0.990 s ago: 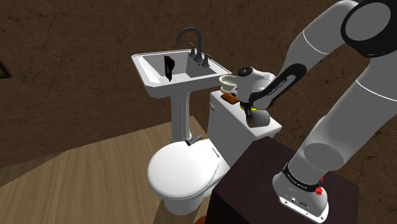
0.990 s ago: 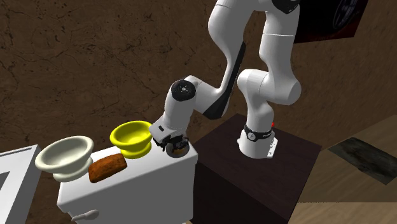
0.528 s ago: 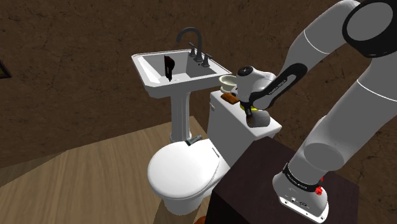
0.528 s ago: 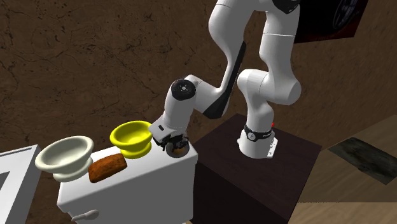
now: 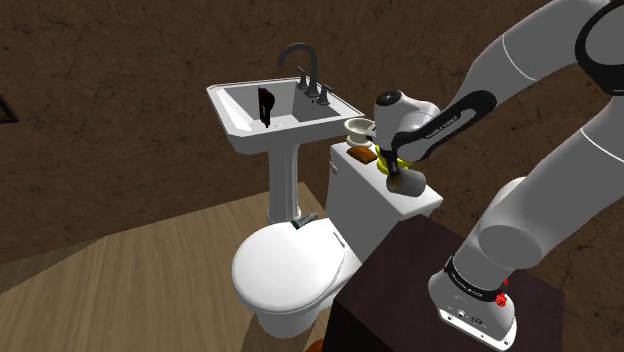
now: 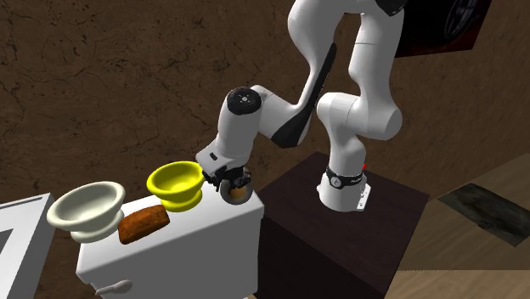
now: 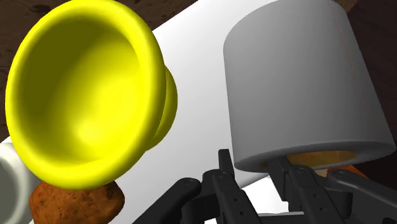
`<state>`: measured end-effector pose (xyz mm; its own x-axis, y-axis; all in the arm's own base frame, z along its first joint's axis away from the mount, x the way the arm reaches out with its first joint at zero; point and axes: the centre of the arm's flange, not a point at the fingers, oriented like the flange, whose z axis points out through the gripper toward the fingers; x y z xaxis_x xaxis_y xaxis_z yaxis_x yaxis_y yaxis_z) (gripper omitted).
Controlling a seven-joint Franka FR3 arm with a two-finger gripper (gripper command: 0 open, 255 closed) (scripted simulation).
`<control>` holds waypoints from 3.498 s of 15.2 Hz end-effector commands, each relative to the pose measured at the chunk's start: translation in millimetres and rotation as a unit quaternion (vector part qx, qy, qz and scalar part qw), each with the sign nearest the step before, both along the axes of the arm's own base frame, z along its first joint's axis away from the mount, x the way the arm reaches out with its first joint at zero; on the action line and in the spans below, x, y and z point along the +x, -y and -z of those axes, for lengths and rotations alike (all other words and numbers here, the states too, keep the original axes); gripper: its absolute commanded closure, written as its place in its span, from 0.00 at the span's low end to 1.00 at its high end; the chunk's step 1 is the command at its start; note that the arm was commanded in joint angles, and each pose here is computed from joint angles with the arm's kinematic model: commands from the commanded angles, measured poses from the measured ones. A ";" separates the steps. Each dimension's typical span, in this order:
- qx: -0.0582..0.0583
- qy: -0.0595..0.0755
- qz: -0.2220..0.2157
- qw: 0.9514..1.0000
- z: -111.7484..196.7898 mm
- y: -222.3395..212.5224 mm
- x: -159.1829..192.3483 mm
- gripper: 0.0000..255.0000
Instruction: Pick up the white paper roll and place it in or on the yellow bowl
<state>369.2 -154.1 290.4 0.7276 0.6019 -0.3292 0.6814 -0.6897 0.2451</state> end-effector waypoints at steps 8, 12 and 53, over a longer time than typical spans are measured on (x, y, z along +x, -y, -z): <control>0.000 0.000 0.000 1.000 -47.6 0.6 -0.2 1.00; 0.000 0.000 0.000 1.000 -68.7 0.6 -0.2 1.00; 0.000 0.000 0.000 1.000 -66.0 147.3 120.3 1.00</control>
<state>489.7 -301.3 361.7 0.7272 0.6020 -0.3298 0.6817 -0.6897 0.2441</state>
